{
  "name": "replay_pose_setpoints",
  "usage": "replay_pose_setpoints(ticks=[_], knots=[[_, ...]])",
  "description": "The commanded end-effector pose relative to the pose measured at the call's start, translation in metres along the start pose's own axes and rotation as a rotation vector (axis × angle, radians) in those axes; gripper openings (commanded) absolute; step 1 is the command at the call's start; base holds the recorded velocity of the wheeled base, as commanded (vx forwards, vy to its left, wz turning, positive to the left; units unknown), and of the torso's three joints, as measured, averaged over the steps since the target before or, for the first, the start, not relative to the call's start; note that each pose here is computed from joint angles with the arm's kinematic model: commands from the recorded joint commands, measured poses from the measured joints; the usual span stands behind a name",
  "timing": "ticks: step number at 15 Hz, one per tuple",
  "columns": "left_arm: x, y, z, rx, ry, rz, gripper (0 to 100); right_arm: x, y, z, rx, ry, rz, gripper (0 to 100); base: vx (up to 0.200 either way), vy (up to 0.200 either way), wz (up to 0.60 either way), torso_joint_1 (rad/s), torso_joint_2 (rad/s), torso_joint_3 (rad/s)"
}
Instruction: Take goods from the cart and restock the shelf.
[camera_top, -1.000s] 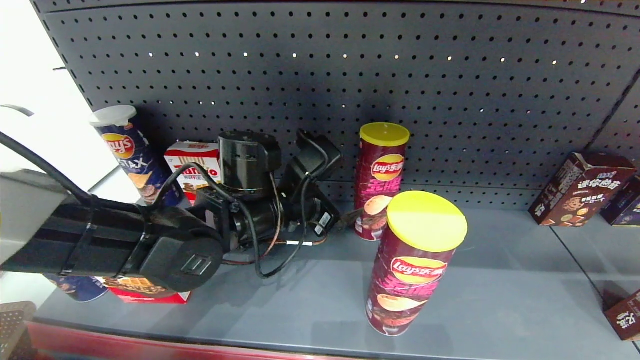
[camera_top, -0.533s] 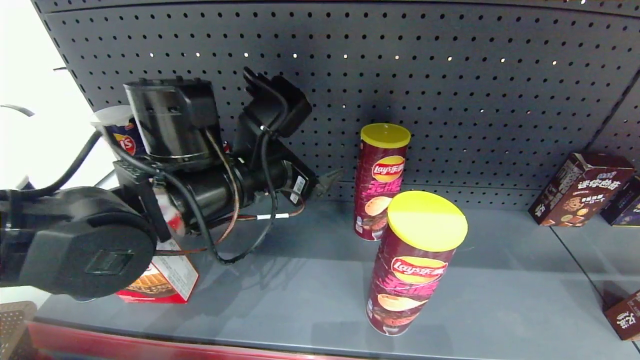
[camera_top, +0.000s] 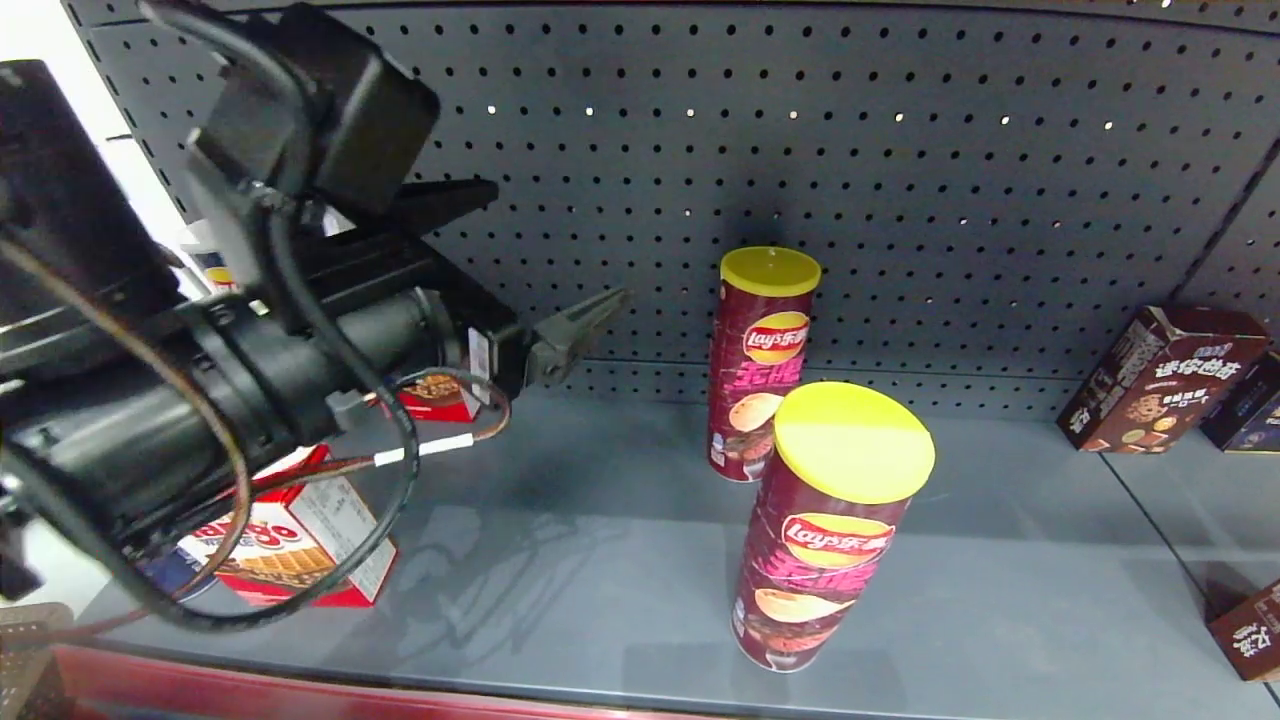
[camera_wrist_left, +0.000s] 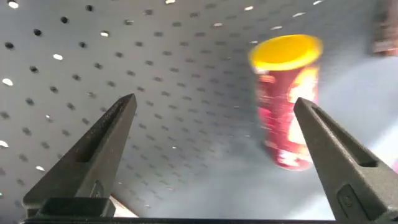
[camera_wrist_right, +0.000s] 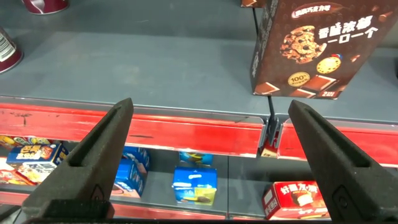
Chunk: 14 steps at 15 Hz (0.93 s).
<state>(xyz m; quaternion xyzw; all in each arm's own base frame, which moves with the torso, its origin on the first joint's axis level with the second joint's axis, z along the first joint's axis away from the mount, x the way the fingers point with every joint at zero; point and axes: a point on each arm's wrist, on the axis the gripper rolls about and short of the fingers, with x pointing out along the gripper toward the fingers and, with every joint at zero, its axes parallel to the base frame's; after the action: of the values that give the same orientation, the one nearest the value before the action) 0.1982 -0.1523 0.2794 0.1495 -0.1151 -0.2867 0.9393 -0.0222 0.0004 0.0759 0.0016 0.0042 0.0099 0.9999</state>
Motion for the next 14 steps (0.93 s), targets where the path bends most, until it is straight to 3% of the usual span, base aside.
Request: replay_pose_setpoints(ticks=[1, 4, 7, 10, 12, 14], knots=[[-0.056, -0.009, 0.010, -0.039, -0.069, -0.046, 100, 0.000, 0.000, 0.000, 0.000, 0.001, 0.000, 100, 0.000, 0.000, 0.00, 0.000, 0.00, 0.000], [-0.118, -0.001, 0.011, -0.046, -0.140, -0.018, 100, 0.000, 0.000, 0.000, 0.000, 0.002, 0.000, 100, 0.000, 0.000, 0.00, 0.000, 0.00, 0.000], [-0.181, -0.002, -0.024, -0.040, -0.147, 0.042, 100, 0.000, 0.000, 0.000, 0.000, 0.001, 0.000, 100, 0.000, 0.000, 0.00, 0.000, 0.00, 0.000], [-0.226, -0.001, -0.045, -0.005, -0.165, 0.237, 100, 0.000, 0.000, 0.000, 0.000, 0.002, 0.000, 100, 0.000, 0.000, 0.00, 0.000, 0.00, 0.000], [-0.252, -0.011, -0.067, -0.030, -0.167, 0.373, 100, 0.000, 0.000, 0.000, 0.000, 0.001, 0.000, 100, 0.000, 0.000, 0.00, 0.000, 0.00, 0.000], [-0.267, -0.024, -0.091, 0.000, -0.123, 0.517, 100, 0.000, 0.000, 0.000, 0.000, 0.001, 0.000, 100, 0.000, 0.000, 0.00, 0.000, 0.00, 0.000]])
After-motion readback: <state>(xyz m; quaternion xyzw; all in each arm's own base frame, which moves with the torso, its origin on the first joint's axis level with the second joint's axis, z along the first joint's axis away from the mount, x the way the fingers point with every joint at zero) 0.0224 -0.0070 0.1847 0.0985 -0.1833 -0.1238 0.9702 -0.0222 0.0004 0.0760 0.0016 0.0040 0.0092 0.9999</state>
